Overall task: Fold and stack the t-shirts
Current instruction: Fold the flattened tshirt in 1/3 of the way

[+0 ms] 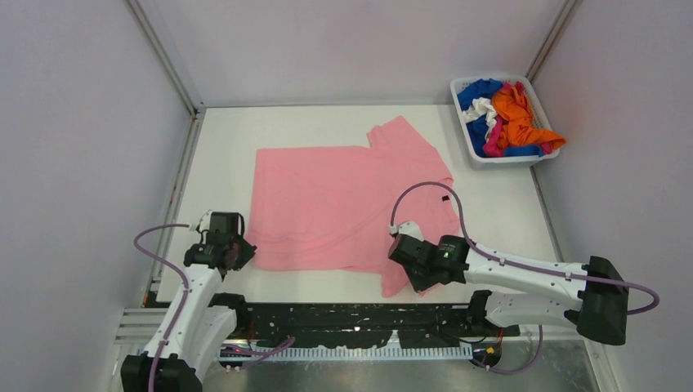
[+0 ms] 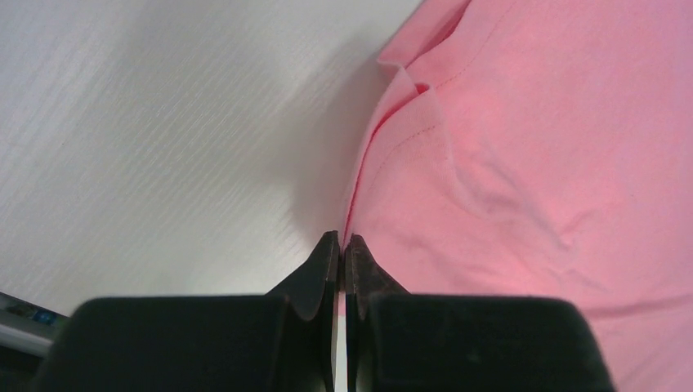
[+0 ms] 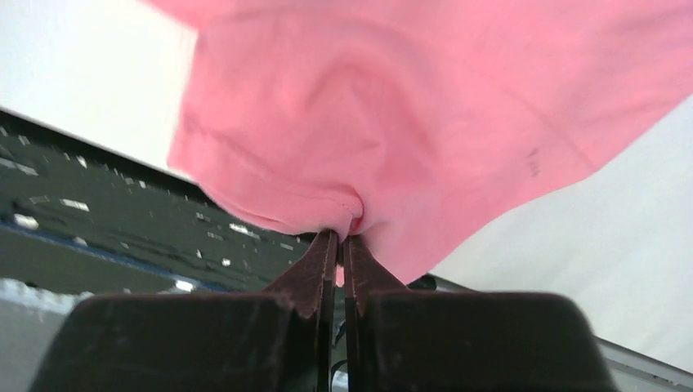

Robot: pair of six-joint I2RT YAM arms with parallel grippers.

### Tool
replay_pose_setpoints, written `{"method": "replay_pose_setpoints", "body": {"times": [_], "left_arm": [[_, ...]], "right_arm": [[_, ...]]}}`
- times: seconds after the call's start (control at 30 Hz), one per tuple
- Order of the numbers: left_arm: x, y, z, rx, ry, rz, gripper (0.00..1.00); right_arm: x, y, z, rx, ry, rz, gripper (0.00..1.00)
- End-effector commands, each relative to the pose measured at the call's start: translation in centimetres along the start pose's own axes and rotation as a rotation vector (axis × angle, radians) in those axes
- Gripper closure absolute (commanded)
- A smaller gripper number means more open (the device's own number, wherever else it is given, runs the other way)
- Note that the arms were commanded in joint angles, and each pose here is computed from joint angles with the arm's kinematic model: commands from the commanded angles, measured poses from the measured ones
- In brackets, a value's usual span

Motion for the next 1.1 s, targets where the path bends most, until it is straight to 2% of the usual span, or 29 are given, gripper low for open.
{"method": "replay_pose_setpoints", "body": {"times": [0.0,0.2,0.63,1.07], "left_arm": [[1.3,-1.2,1.1,-0.040,-0.002,-0.004,1.00],[3.0,-3.0,1.4,-0.055,0.033,-0.009,1.00],[8.0,-6.9,0.2,-0.013,0.075,-0.013,1.00],[13.8,-9.5,-4.4,0.068,0.091,0.013,1.00]], "right_arm": [[4.5,-0.8,1.9,-0.038,-0.160,-0.046,0.95],[9.2,-2.0,3.2,-0.012,-0.262,-0.106,0.95],[18.8,-4.7,4.5,-0.028,-0.388,-0.149,0.95],[28.8,-9.0,0.4,-0.078,-0.365,-0.195,0.95]]}}
Point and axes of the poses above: each gripper's point midway between its finger pads, its own z axis back along the fingers, its own y axis along the line the jaws close on, x = y × z, the point moved 4 cm from there along z, back along the fingers, and after that the axes turned 12 degrees about -z, right-handed, at the moved point
